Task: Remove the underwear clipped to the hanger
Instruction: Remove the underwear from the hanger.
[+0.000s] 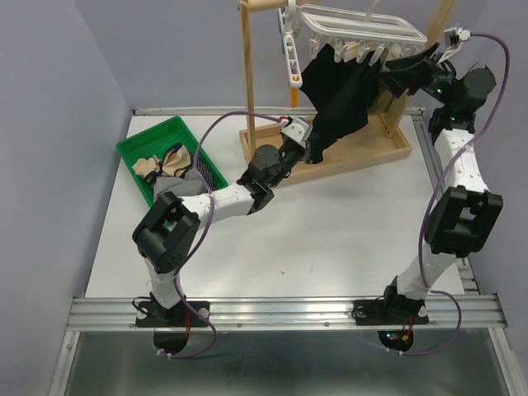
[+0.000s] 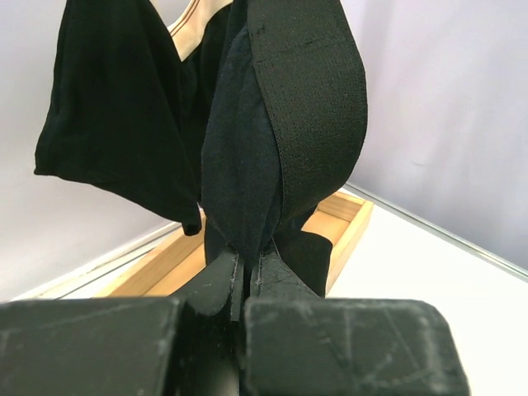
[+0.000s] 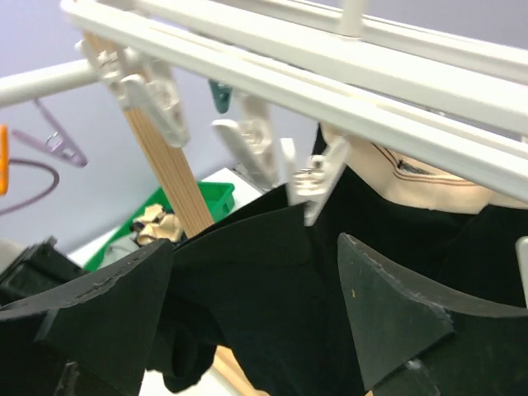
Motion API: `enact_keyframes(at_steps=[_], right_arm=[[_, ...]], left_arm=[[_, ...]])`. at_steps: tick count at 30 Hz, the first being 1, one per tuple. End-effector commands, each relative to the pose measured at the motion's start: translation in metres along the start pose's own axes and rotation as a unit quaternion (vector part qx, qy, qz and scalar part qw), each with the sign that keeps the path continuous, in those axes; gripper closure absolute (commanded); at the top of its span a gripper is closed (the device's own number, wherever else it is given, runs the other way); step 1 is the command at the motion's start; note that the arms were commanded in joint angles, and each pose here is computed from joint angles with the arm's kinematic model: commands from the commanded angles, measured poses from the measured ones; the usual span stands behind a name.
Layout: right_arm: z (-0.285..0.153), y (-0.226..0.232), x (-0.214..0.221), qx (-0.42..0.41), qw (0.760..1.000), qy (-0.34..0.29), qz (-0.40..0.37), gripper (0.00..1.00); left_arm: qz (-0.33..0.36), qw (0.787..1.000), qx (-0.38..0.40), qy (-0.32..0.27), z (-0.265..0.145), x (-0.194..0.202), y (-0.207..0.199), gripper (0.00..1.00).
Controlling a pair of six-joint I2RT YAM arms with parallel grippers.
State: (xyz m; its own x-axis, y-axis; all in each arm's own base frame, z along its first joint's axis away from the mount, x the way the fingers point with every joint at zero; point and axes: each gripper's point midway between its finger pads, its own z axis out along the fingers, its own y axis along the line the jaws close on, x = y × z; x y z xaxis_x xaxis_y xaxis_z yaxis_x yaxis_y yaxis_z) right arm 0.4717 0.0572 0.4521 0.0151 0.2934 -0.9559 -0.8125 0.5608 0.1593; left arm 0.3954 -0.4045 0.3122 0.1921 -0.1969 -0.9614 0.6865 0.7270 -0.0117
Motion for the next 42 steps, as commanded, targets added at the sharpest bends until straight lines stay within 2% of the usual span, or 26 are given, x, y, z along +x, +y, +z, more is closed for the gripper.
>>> enact_keyframes(at_steps=[1, 6, 17, 32, 38, 42], right_arm=[[0.011, 0.006, -0.042, 0.001, 0.998, -0.055, 0.012, 0.16], [0.019, -0.007, -0.039, 0.014, 0.996, -0.071, 0.046, 0.18], [0.038, -0.01, -0.042, 0.002, 0.994, -0.083, 0.064, 0.19], [0.051, -0.024, -0.043, 0.003, 0.992, -0.099, 0.076, 0.33], [0.052, -0.024, -0.047, -0.002, 0.99, -0.11, 0.085, 0.35], [0.052, -0.021, -0.048, -0.009, 0.99, -0.113, 0.088, 0.51]], left_arm=[[-0.004, 0.998, 0.004, -0.056, -0.002, -0.046, 0.0, 1.0], [-0.005, 0.998, 0.004, -0.058, -0.001, -0.048, 0.0, 1.0], [-0.007, 0.999, 0.004, -0.054, -0.001, -0.048, 0.0, 1.0], [-0.006, 0.999, 0.018, -0.049, -0.003, -0.047, -0.005, 1.0], [-0.005, 0.999, 0.017, -0.051, -0.003, -0.049, -0.004, 1.0], [-0.006, 0.998, 0.017, -0.052, -0.003, -0.051, -0.004, 1.0]])
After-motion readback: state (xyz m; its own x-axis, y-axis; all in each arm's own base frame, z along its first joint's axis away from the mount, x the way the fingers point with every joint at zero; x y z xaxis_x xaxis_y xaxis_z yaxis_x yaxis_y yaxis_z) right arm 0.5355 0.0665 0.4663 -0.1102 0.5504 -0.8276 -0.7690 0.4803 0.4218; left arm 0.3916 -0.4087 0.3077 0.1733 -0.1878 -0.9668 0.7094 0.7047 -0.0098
